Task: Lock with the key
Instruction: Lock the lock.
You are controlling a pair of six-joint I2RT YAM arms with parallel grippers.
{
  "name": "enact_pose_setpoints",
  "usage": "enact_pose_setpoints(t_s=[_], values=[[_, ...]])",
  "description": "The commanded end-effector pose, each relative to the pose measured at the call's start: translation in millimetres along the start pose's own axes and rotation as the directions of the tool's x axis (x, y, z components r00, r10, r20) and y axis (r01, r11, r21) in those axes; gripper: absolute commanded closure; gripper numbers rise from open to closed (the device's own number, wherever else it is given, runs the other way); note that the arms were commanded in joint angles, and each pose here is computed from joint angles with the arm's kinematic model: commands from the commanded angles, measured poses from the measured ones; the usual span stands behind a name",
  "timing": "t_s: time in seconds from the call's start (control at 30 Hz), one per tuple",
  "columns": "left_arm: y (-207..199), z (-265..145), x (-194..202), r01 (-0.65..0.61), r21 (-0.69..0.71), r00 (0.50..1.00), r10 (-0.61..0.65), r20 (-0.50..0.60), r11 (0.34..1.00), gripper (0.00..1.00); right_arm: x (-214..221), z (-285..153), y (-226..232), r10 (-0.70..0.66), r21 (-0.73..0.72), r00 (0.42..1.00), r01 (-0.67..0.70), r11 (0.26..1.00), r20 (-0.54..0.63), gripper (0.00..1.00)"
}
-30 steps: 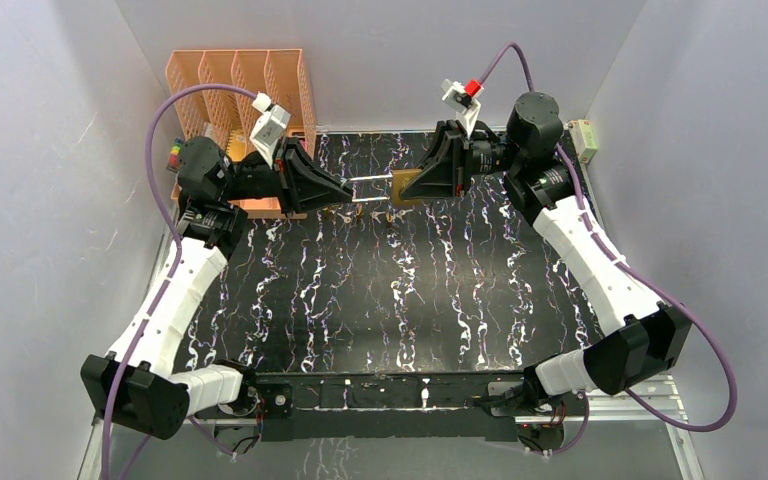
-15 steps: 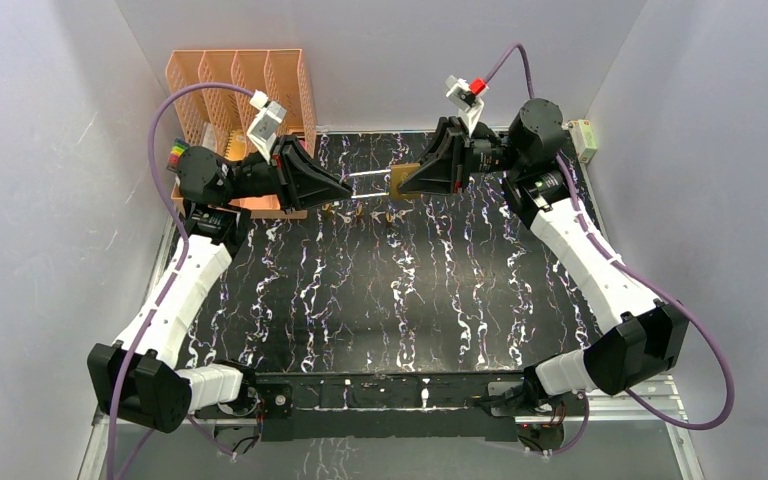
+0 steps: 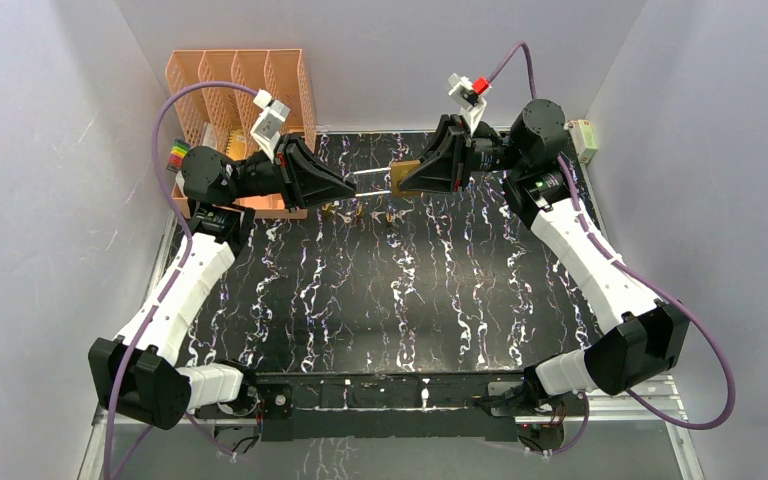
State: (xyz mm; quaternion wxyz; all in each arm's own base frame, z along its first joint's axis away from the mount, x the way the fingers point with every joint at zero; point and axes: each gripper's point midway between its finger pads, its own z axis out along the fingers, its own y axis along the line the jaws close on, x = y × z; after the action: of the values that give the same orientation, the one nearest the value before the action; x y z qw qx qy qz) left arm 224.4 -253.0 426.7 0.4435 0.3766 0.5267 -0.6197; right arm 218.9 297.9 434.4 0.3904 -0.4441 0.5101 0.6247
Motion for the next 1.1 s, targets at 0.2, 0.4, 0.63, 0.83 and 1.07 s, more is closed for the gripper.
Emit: enact_pose_setpoints(t_s=[0.2,0.4,0.63,0.83,1.07], values=[[-12.9,39.7,6.6,-0.028,0.077,1.000,0.027,0.009,0.997,1.00,-12.1,50.0,15.0,-0.096,-0.042,0.992,0.100,0.994,0.079,1.00],[-12.1,59.4,11.2,-0.028,0.095,1.000,0.027,0.015,0.995,1.00,0.2,68.5,16.2,-0.076,-0.068,0.994,0.081,0.994,0.074,1.00],[-13.2,65.9,9.4,-0.044,0.092,0.999,0.043,0.012,0.995,1.00,3.3,73.1,18.8,-0.076,-0.076,0.995,0.081,0.994,0.073,1.00],[-12.7,68.9,1.4,-0.058,0.094,0.998,0.056,0.025,0.994,1.00,12.4,76.9,19.1,-0.061,-0.084,0.996,0.066,0.994,0.064,1.00],[-14.1,72.5,-3.0,-0.055,0.111,0.998,0.051,0.032,0.992,1.00,23.0,83.3,19.7,-0.042,-0.092,0.997,0.048,0.995,0.061,1.00]])
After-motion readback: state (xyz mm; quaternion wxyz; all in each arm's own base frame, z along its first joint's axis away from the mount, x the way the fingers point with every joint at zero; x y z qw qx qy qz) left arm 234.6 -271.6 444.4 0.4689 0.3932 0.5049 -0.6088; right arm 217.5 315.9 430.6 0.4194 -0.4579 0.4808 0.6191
